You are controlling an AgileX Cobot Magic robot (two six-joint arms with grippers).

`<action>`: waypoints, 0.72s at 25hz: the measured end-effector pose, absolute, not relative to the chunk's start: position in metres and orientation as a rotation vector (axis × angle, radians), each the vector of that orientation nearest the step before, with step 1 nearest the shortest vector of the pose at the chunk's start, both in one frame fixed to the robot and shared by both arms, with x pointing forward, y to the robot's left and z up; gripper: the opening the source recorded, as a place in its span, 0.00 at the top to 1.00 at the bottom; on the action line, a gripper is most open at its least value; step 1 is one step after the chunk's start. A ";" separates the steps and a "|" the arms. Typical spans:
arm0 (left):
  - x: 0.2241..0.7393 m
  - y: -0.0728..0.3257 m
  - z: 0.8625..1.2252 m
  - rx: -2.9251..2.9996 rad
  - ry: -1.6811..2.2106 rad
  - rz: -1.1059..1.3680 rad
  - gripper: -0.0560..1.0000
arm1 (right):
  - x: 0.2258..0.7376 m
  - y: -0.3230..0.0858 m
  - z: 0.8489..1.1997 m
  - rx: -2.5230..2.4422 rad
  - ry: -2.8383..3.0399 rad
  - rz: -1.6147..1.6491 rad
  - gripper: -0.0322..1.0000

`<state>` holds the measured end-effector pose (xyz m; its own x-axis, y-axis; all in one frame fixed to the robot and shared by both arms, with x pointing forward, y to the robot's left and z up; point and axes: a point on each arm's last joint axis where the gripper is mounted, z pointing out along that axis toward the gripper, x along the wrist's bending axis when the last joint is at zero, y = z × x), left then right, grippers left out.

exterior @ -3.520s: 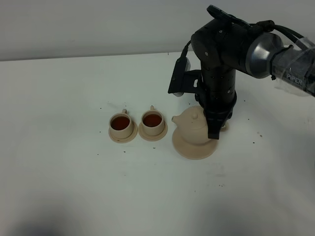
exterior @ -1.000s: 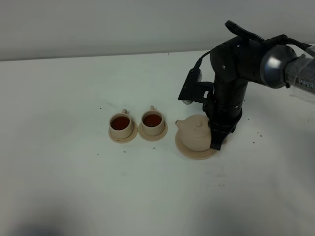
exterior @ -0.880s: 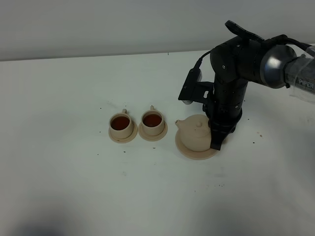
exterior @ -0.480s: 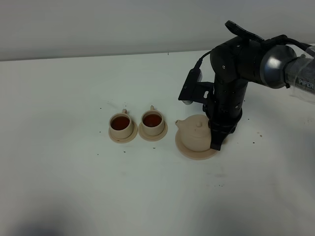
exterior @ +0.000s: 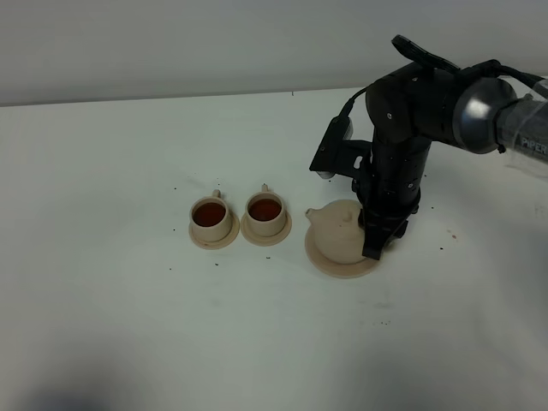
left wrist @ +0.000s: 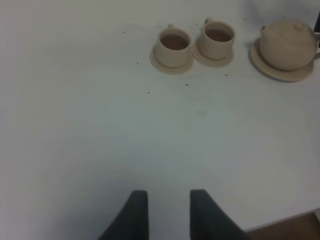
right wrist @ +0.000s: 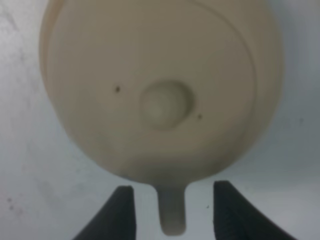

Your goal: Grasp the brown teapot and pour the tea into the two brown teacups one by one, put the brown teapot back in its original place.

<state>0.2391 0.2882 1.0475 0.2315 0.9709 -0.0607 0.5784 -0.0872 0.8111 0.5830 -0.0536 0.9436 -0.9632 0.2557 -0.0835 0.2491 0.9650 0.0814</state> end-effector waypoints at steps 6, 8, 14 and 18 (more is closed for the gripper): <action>0.239 0.288 1.047 1.764 1.438 0.670 0.73 | 0.583 -0.058 0.983 0.380 2.895 0.188 0.62; 0.239 0.288 1.047 1.764 1.438 0.670 0.73 | 0.580 -0.063 1.001 0.389 2.850 0.201 0.62; 0.239 0.288 1.047 1.764 1.438 0.670 0.73 | 0.562 -0.096 1.069 0.476 2.722 0.172 0.63; 0.239 0.288 1.047 1.764 1.438 0.670 0.73 | 0.546 -0.142 1.113 0.647 2.654 0.302 0.67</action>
<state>0.2391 0.2882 1.0475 0.2315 0.9709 -0.0607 0.5784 -0.0872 0.8111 0.5463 -0.1425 1.1134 -0.8168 0.4798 -0.3203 0.3954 0.8699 0.2948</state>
